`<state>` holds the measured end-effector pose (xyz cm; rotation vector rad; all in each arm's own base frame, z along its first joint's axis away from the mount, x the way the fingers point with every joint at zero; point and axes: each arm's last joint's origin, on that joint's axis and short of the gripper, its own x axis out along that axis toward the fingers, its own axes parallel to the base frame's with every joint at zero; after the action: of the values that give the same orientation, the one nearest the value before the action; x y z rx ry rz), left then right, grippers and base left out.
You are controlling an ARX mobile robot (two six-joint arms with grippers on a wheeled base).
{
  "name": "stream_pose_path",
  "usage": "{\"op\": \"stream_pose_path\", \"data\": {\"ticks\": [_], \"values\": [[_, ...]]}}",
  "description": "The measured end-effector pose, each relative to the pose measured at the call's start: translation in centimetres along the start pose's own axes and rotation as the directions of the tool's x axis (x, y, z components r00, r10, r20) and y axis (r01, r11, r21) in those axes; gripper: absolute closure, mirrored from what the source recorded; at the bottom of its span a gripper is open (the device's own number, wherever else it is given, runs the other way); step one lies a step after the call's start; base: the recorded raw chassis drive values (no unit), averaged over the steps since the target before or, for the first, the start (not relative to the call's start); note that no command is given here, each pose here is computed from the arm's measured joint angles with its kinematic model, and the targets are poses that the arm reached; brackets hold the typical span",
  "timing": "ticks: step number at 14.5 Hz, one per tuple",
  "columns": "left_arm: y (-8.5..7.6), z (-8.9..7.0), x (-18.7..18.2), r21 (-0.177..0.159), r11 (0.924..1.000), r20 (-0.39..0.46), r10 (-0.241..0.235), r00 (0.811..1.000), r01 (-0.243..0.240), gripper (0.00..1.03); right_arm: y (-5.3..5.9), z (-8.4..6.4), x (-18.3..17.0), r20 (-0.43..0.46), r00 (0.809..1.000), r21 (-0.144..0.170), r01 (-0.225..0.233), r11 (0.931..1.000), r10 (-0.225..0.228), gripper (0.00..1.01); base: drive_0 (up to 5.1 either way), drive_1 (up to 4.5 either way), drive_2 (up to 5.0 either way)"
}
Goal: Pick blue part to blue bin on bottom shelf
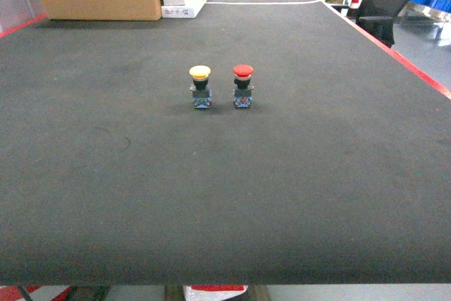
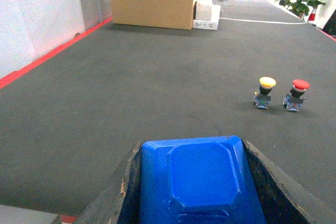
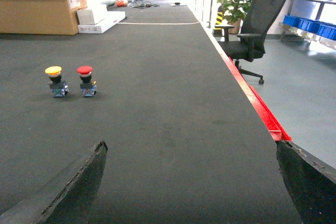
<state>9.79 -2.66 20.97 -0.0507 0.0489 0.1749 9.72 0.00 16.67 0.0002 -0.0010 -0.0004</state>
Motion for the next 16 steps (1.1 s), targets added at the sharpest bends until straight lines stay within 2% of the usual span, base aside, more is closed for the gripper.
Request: {"op": "stream_pose_path", "data": {"ticks": [1,16], "values": [[0.05,0.15,-0.09,-0.011,0.9999,0.015,0.0,1.0,0.001,0.59,0.0,0.03,0.0,0.003,1.0,0.0,0.0,1.0,0.0,0.03,-1.2,-1.22,-1.2],[0.04,0.04,-0.04,-0.004,1.0,0.005,0.003,1.0,-0.003,0.59,0.0,0.01,0.0,0.002,1.0,0.0,0.0,1.0,0.0,0.03,-1.6,-1.63,-1.6]]}}
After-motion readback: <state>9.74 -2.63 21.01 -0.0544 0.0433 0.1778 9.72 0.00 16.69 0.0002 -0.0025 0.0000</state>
